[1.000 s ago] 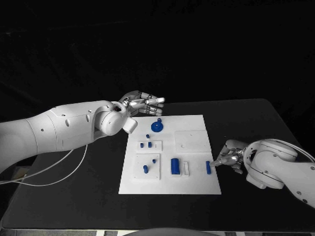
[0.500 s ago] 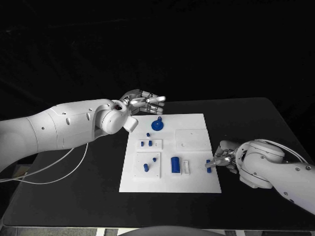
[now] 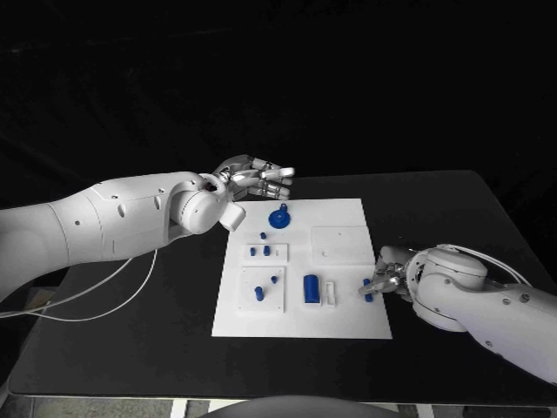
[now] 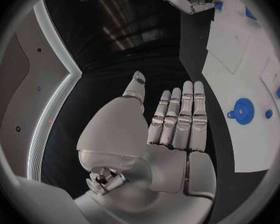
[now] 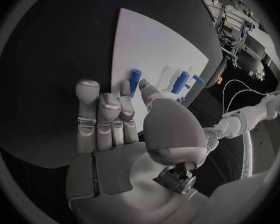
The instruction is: Assemble the parts on the task board
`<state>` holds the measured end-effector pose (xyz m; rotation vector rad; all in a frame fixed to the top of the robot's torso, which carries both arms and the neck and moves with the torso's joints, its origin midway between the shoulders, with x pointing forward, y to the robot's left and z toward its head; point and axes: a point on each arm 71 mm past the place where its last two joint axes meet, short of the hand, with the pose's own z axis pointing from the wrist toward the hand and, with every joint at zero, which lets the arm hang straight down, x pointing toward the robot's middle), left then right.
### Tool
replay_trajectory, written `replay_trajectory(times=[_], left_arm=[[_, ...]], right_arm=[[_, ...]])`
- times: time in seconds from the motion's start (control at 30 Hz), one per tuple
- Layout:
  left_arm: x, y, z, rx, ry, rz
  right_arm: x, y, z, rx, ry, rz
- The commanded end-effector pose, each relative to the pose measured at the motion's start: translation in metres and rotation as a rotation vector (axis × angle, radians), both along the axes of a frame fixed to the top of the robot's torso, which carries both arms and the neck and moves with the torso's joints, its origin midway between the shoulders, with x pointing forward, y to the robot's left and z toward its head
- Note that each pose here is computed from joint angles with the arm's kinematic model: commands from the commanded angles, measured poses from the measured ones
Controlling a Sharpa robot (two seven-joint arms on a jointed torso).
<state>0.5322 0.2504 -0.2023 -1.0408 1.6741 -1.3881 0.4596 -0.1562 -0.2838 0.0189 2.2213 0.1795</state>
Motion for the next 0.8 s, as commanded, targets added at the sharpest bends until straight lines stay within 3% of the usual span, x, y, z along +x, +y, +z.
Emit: replay_trajectory(times=[0.03,0.47,0.8], left_arm=[[-0.0004,-0.002,0.0009,-0.01,0.003,-0.012],[-0.0006,-0.003,0.0003,-0.006,0.011,-0.015],[-0.0007,-0.003,0.0,-0.004,0.014,-0.019]], right_arm=[[-0.003,-0.002,-0.012,-0.122,-0.019,0.042],[-0.007,0.002,-0.022,-0.209,-0.012,0.095],[-0.01,0.0,-0.025,-0.152,0.029,0.061]])
